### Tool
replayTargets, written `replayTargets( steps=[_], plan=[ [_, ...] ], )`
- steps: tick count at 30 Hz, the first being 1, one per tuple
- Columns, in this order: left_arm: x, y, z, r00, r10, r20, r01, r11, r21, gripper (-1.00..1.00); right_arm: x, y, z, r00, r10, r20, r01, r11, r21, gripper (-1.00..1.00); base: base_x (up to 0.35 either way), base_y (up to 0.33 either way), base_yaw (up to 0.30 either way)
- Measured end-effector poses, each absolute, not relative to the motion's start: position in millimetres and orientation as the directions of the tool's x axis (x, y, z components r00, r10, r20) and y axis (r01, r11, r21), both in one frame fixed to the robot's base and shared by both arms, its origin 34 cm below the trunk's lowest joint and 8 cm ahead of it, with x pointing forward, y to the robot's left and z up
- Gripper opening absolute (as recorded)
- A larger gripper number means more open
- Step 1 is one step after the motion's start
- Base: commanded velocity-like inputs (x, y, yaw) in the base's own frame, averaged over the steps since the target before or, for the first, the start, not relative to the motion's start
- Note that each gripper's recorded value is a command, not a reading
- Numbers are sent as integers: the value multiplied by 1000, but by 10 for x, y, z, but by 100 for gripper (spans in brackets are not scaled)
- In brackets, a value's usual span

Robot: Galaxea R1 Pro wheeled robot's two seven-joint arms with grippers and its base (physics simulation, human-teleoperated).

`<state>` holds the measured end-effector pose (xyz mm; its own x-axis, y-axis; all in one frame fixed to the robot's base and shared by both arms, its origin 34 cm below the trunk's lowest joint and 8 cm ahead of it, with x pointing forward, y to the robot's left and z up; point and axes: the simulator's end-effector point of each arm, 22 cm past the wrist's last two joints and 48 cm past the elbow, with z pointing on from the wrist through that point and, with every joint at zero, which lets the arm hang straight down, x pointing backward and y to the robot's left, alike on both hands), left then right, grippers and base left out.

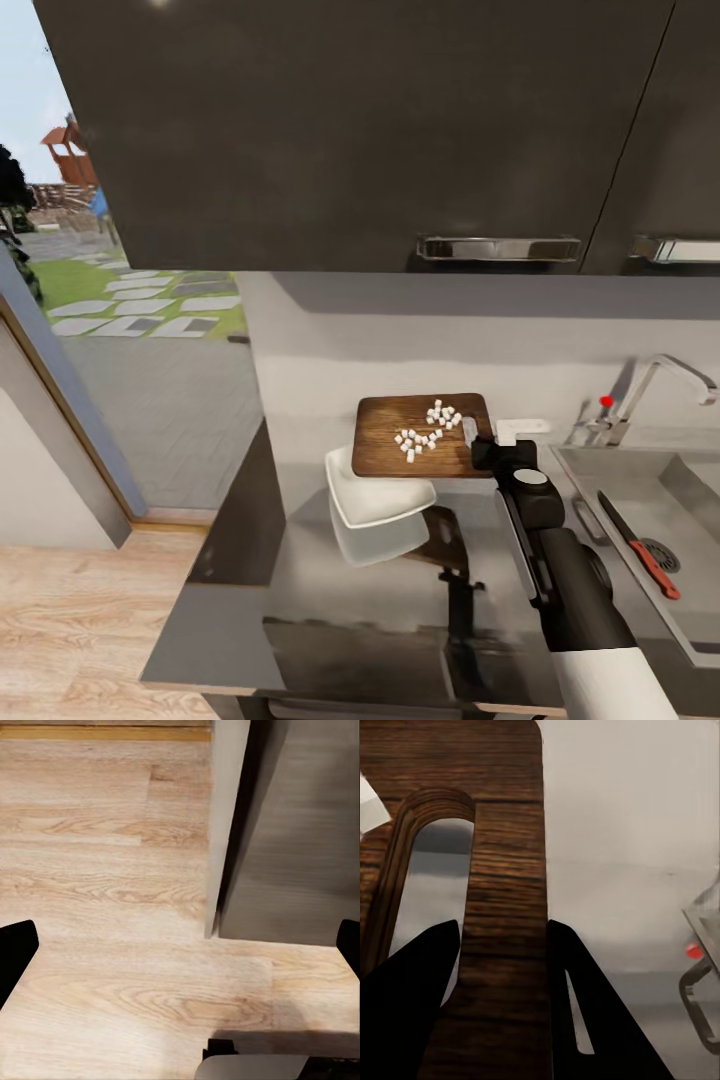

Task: In the kitchen, take the Vidalia onion out of the sink, dice it on the chopping board with the paring knife, put the diced onion into the bowl on the countertop, then place both the paring knife and the chopping board into the sink.

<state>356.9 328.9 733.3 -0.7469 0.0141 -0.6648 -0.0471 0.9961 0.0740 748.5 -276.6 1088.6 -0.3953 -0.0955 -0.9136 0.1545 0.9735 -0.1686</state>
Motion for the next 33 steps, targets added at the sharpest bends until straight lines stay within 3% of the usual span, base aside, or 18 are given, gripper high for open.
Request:
replayTargets(
  steps=[33],
  plan=[
    [3586, 3280, 7344, -744, 15, -668, -45, 996, 73, 100, 7483, -2796, 10892, -394, -99, -914, 167, 970, -177, -100, 17, 48, 0]
  ],
)
